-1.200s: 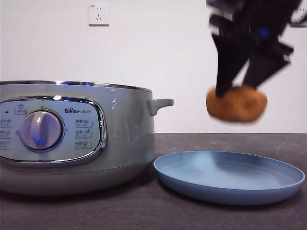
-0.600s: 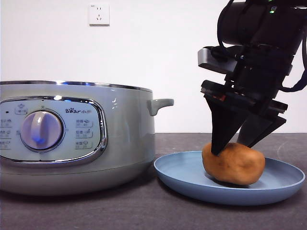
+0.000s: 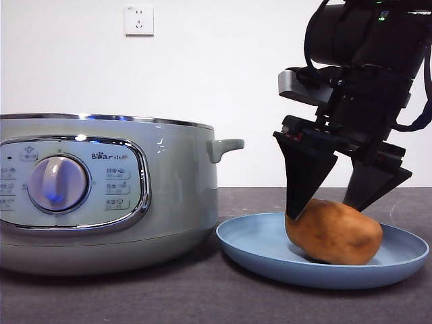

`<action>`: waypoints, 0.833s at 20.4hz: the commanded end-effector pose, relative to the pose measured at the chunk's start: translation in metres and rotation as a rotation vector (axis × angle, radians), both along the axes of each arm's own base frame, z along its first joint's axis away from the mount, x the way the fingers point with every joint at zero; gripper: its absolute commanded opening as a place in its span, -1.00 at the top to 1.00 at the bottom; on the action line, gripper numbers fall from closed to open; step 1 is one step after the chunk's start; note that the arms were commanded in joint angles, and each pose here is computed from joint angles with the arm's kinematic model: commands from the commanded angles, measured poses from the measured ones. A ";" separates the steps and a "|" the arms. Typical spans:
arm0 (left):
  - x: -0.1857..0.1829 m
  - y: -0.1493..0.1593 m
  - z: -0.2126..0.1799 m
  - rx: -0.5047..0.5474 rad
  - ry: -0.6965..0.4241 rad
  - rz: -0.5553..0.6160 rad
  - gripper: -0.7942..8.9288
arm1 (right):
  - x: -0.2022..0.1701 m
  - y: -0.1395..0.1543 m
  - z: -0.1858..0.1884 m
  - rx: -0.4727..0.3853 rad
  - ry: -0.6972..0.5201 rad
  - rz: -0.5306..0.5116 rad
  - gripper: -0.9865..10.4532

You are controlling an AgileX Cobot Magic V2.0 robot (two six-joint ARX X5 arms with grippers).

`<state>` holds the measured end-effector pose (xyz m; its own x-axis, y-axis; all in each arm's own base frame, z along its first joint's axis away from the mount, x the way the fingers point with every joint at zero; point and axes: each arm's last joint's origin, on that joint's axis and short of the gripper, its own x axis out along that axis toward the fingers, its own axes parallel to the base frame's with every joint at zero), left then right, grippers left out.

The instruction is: Take the potato out from the steamer,put the potato on the plate,close the lid

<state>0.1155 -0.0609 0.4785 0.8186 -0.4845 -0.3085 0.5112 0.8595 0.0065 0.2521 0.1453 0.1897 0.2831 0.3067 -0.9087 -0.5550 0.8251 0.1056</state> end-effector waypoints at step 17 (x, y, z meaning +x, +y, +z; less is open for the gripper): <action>0.097 -0.050 -0.037 0.105 0.145 -0.013 0.85 | -0.116 -0.069 0.179 0.349 -0.692 -0.135 0.06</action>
<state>0.2154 -0.1119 0.4319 0.7248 -0.4366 -0.5330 0.5194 0.8545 0.0063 0.1356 0.0763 0.3684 0.8045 0.4649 -0.3696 -0.4922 0.8702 0.0231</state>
